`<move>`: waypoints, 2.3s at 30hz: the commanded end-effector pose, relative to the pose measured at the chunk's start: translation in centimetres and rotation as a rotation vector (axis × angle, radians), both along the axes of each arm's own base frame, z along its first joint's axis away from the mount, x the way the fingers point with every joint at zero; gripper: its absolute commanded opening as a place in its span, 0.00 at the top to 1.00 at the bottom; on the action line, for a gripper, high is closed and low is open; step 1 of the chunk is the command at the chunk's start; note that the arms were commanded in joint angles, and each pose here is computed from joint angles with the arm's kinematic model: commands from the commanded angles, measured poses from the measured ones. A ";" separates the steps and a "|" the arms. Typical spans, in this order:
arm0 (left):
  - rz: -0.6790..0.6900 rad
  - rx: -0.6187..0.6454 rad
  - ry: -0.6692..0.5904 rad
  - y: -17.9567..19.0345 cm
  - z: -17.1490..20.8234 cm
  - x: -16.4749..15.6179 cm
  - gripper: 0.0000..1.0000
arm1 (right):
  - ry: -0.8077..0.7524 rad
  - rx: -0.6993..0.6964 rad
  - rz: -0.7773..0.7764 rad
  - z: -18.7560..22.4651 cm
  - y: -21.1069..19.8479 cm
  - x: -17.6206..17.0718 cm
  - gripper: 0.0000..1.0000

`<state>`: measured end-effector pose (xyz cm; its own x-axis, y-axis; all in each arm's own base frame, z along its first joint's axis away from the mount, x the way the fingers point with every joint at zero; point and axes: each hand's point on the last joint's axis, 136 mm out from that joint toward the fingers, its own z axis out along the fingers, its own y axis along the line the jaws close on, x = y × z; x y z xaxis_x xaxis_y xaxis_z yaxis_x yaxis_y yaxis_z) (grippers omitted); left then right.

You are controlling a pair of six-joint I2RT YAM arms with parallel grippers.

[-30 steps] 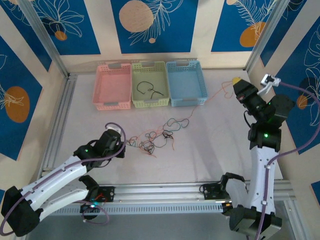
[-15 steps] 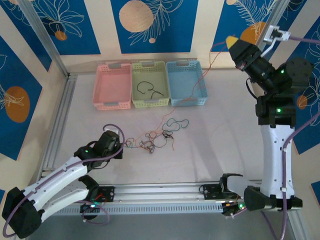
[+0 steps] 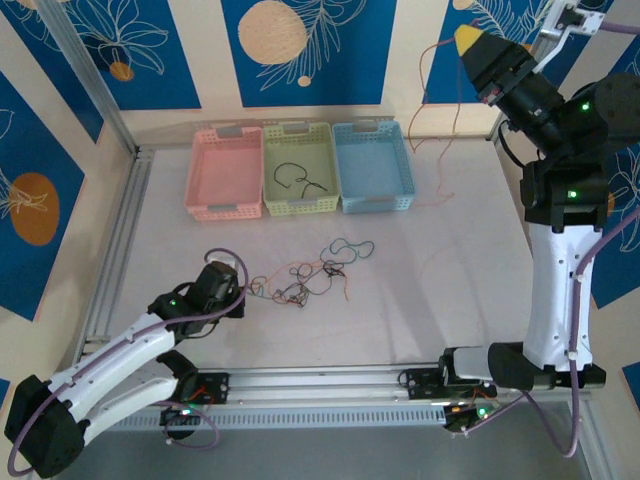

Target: Untangle the cables

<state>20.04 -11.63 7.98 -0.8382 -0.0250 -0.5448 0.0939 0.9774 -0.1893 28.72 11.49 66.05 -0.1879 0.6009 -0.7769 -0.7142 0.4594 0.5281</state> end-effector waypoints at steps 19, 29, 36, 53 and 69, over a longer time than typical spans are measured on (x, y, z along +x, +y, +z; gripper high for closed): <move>-0.002 -0.031 -0.013 0.0 0.1 -0.1 1.00 | 0.122 0.029 -0.053 -5.5 1.3 12.0 1.00; 0.001 -0.028 -0.018 0.1 0.0 0.0 1.00 | 0.087 0.036 -0.083 -5.0 2.6 19.2 1.00; -0.002 -0.028 -0.017 0.0 0.0 0.0 1.00 | -0.025 0.059 -0.136 -2.6 2.3 22.0 1.00; -0.013 -0.027 -0.010 -0.3 -0.1 0.1 1.00 | -0.162 0.171 -0.098 2.3 1.9 18.4 1.00; -0.016 -0.027 -0.005 -0.3 -0.2 0.1 1.00 | -0.180 0.142 -0.194 1.8 1.0 19.6 1.00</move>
<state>19.98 -11.95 7.76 -0.8362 -0.0259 -0.5479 0.1070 0.9720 -0.2091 48.62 13.57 66.92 0.0136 0.7094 -0.7047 -0.7167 0.4983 0.4878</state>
